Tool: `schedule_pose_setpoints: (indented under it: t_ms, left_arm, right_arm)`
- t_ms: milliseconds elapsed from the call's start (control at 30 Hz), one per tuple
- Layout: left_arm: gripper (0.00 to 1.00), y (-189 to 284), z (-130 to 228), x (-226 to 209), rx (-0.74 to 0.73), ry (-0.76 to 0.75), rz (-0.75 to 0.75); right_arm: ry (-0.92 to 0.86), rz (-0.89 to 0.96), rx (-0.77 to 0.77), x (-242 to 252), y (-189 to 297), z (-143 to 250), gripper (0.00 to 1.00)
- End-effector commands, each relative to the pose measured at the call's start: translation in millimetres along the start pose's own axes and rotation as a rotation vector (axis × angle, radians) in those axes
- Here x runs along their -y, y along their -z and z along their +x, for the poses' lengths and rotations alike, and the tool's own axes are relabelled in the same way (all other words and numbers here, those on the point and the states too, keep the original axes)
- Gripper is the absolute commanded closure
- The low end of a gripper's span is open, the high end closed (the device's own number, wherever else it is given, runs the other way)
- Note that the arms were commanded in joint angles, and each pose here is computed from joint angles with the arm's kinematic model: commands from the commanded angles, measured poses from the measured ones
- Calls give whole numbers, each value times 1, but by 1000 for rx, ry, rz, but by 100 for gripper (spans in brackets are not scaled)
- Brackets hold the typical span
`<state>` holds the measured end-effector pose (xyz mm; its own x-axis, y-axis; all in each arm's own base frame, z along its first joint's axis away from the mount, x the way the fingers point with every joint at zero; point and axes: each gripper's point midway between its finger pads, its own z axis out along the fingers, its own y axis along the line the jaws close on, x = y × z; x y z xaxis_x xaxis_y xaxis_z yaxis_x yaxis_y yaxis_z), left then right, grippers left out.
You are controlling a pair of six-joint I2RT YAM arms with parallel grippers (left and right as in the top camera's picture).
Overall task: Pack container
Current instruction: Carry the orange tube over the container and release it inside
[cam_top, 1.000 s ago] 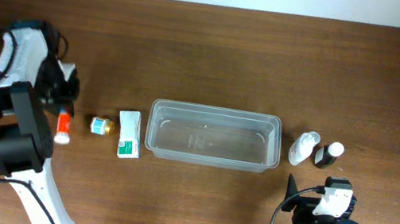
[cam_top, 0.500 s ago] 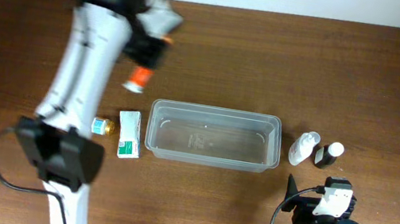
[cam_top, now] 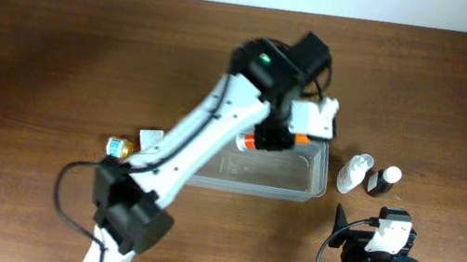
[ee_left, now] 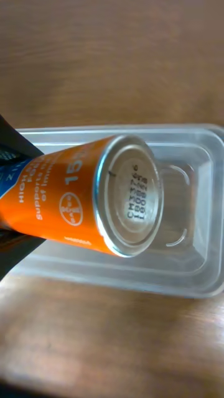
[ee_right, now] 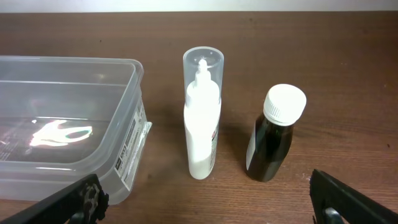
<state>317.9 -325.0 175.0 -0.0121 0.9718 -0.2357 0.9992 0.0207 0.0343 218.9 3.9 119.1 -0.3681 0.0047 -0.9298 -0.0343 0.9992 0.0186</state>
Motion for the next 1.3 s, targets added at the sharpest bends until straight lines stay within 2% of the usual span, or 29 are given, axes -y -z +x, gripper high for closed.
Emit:
schedule_pose_setpoints:
  t_ms: [0,100,267,600,667,767,800,833,1067,1267]
  left_arm:
    - [93,-48,6,-9,-54,-72,42]
    - [97,-70,8,-11,-72,-69,66]
    - [97,-99,9,-8,-105,-74,104]
    - [82,-139,4,-15,-101,-92,102]
    - [73,-143,0,-20,-86,-94,85]
    - [64,-144,-2,-22,-81,-88,79]
    - [46,-143,-1,-22,-84,-74,75]
    - [0,-143,-1,-22,-87,-62,73]
    - [0,-137,4,-17,-112,5,94]
    - [0,-91,-3,-15,-95,37,74]
  right_arm:
    - [4,-6,1,-1,-1,2,1]
    - [4,-6,1,-1,-1,2,2]
    - [4,-6,1,-1,-1,2,2]
    - [4,-6,1,-1,-1,2,2]
    - [4,-6,1,-1,-1,2,2]
    - [4,-6,1,-1,-1,2,2]
    - [4,-6,1,-1,-1,2,2]
    - [4,-6,1,-1,-1,2,2]
    - [4,-6,1,-1,-1,2,2]
    - [4,-5,1,0,-1,2,2]
